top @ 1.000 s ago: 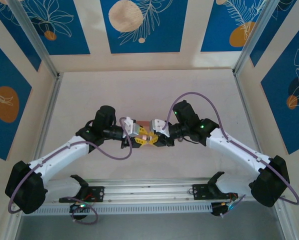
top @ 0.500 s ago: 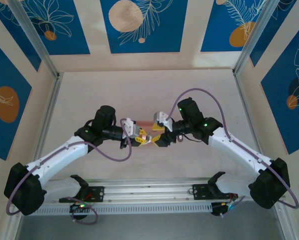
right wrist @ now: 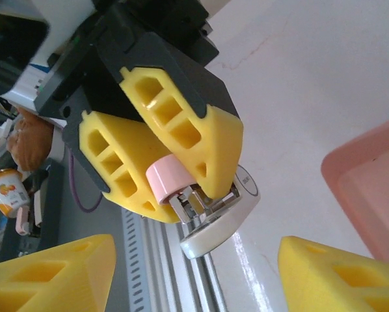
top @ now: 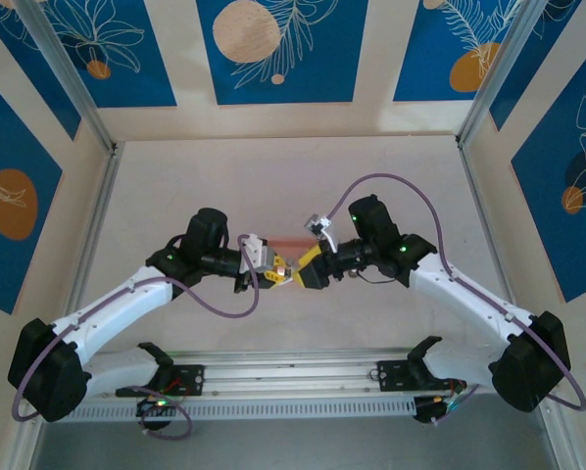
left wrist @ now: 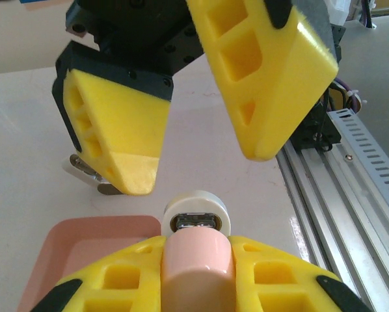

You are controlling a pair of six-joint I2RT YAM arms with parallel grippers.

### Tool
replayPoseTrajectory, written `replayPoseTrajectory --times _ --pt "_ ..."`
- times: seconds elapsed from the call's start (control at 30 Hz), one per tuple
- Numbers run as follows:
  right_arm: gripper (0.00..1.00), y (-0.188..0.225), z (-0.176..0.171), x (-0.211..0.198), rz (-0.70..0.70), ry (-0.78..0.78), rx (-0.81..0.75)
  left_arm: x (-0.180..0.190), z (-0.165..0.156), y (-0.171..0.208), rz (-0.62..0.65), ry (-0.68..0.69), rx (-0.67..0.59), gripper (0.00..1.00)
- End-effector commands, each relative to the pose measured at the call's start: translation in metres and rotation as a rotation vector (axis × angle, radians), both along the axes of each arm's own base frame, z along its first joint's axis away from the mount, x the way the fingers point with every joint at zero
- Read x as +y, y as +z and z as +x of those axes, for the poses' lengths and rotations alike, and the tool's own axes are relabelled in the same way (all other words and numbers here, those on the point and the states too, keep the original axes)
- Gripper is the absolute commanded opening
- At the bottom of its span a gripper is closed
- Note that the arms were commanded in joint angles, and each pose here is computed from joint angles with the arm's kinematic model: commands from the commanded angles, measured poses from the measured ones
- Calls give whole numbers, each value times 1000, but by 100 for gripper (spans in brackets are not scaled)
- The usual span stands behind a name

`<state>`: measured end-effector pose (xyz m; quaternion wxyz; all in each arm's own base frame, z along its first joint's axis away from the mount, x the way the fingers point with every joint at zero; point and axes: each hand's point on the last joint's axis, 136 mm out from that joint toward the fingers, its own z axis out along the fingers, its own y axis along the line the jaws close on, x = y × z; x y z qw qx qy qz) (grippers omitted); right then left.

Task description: Load the staples into the stapler

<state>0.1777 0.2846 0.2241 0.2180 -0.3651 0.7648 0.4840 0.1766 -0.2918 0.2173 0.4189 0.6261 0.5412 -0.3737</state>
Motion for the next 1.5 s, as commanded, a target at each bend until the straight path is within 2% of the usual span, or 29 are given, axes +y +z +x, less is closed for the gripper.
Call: replayPoseTrajectory --times 0.0,0.43,0.67,0.9,1.1,1.2,1.33,1.47 --pt "67 -9 -5 3 -7 -10 111 -3 -3 16 -31 -24 -45 15" --pt "63 -34 10 -2 -51 -61 196 -6 -3 20 -52 -32 -41 15" --pt "58 -71 28 -18 -103 -183 287 -8 -5 26 -88 -47 -33 14" --pt "58 -82 31 -20 -96 -223 264 -11 -2 30 -120 -41 -29 15" --pt "63 -60 27 -27 -58 -225 72 -11 0 33 -124 -24 -33 15" --pt "66 -40 21 -31 -6 -192 -116 -12 0 35 -138 -27 -21 15" --pt "68 -16 1 -31 71 -58 -444 -15 -1 38 -160 -40 -2 15" --pt "72 -7 -12 -23 77 48 -696 -17 -2 42 -176 -56 12 15"
